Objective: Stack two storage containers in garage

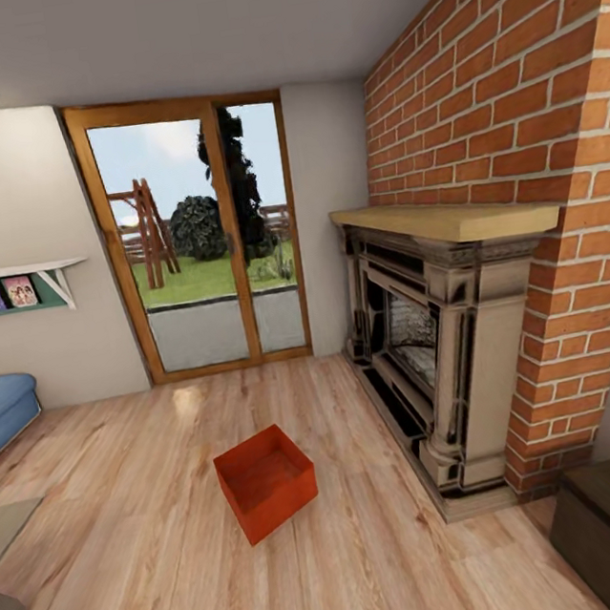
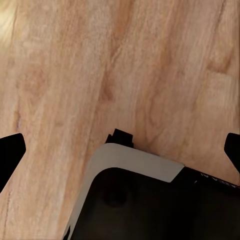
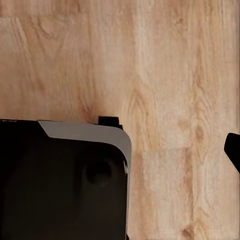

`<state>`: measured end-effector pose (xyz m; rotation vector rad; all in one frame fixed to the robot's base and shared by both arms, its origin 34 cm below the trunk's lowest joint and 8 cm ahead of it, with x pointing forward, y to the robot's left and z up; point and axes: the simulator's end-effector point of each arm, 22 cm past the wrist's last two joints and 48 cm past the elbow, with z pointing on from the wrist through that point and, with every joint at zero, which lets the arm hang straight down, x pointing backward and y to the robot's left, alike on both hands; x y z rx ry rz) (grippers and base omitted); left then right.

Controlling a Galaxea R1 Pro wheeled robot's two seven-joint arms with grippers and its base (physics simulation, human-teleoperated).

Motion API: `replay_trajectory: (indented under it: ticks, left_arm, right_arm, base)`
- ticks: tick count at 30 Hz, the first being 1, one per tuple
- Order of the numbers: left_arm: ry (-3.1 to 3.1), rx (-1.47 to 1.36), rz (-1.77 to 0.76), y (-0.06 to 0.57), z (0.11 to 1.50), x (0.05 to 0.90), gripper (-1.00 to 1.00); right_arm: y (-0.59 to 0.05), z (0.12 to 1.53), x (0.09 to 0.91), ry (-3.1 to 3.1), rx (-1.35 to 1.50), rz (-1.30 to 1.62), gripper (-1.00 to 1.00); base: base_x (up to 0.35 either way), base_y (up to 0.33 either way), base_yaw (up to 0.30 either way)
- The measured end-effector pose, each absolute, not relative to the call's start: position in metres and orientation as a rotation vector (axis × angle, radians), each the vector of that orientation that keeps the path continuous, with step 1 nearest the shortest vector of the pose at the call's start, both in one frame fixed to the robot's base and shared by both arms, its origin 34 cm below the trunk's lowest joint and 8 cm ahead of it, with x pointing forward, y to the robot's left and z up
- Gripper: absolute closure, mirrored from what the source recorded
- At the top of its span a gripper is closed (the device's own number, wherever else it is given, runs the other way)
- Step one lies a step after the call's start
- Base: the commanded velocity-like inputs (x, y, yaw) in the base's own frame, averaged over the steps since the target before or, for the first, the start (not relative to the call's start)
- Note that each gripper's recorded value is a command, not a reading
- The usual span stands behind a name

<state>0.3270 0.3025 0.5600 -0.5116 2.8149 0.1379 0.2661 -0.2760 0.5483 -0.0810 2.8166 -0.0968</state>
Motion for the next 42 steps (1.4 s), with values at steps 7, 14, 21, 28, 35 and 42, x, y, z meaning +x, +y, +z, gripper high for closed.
replay_trajectory:
  ticks: [7,14,21,28,35,42]
  left_arm:
    - [2.815,-0.512,0.138,0.3025,0.5601,0.3271,-1.0]
    - [2.815,-0.512,0.138,0.3025,0.56,0.327,-1.0]
    - [2.815,-0.512,0.138,0.3026,0.5601,0.3271,-1.0]
    - [2.815,-0.512,0.138,0.3026,0.56,0.3269,-1.0]
    - [2.815,-0.512,0.138,0.3026,0.56,0.3269,-1.0]
    - [2.815,-0.512,0.138,0.3026,0.56,0.327,-1.0]
  right_arm:
    - [-0.2773,0.5484,0.2663,2.816,-0.081,-0.1,-1.0]
    - [-0.2774,0.5484,0.2662,2.816,-0.08,-0.1,-1.0]
    - [-0.2774,0.5484,0.2663,2.816,-0.081,-0.1,-1.0]
    - [-0.2773,0.5484,0.2664,2.816,-0.081,-0.099,-1.0]
    - [-0.2773,0.5484,0.2662,2.816,-0.08,-0.099,-1.0]
    - [-0.2773,0.5484,0.2664,2.816,-0.079,-0.099,-1.0]
  base:
    - [0.315,-0.098,0.213]
    - [0.315,-0.099,0.265]
    - [0.315,-0.102,0.268]
    - [0.315,-0.102,0.268]
    - [0.315,-0.102,0.268]
    - [0.315,-0.102,0.268]
